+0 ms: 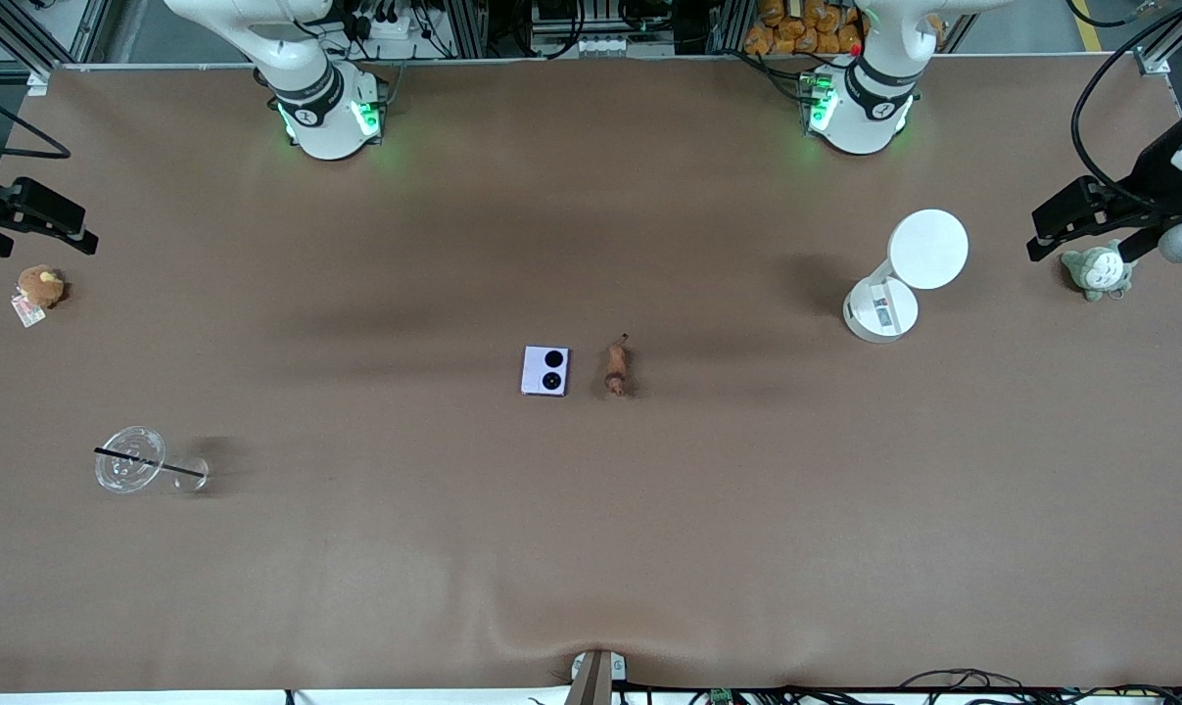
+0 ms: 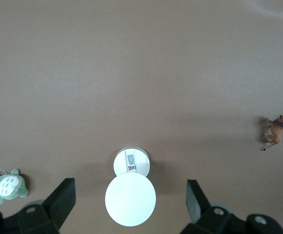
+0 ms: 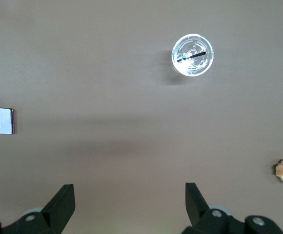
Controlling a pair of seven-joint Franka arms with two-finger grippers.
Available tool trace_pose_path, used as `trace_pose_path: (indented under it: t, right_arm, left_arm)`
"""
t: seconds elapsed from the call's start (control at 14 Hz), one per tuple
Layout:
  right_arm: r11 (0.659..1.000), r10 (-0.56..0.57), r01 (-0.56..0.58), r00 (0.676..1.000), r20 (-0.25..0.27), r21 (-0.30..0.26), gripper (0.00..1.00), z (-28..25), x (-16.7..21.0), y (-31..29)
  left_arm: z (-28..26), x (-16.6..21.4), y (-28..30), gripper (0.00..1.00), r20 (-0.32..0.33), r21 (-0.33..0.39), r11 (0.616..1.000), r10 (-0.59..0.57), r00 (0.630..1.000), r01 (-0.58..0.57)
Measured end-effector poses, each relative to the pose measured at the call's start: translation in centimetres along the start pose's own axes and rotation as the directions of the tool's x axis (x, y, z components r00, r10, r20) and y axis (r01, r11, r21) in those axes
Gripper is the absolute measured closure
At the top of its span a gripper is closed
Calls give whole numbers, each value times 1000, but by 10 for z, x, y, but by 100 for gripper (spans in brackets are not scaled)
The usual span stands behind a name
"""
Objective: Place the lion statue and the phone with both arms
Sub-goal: 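Move the left gripper toward the brown lion statue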
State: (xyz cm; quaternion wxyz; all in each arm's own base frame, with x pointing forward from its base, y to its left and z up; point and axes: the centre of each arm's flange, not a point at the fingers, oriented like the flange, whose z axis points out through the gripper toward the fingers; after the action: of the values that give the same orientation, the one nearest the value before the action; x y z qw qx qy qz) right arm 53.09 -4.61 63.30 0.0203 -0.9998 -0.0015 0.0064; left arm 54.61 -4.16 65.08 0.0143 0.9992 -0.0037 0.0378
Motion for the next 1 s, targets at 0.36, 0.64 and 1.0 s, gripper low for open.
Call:
trace_pose_path:
  t: [0.36, 0.64, 1.0]
  right_arm:
    - [1000, 0, 0, 1000, 0, 0, 0, 0, 0, 0]
    - [1000, 0, 0, 1000, 0, 0, 0, 0, 0, 0]
    - [1000, 0, 0, 1000, 1, 0, 0, 1, 0, 0]
  left_arm:
    - [3, -1, 2, 0, 15, 1, 1000, -5, 1000, 5]
    - [22, 6, 6, 0, 51, 2, 1000, -23, 998, 23]
    - [76, 40, 14, 0, 120, -4, 1000, -9, 993, 10]
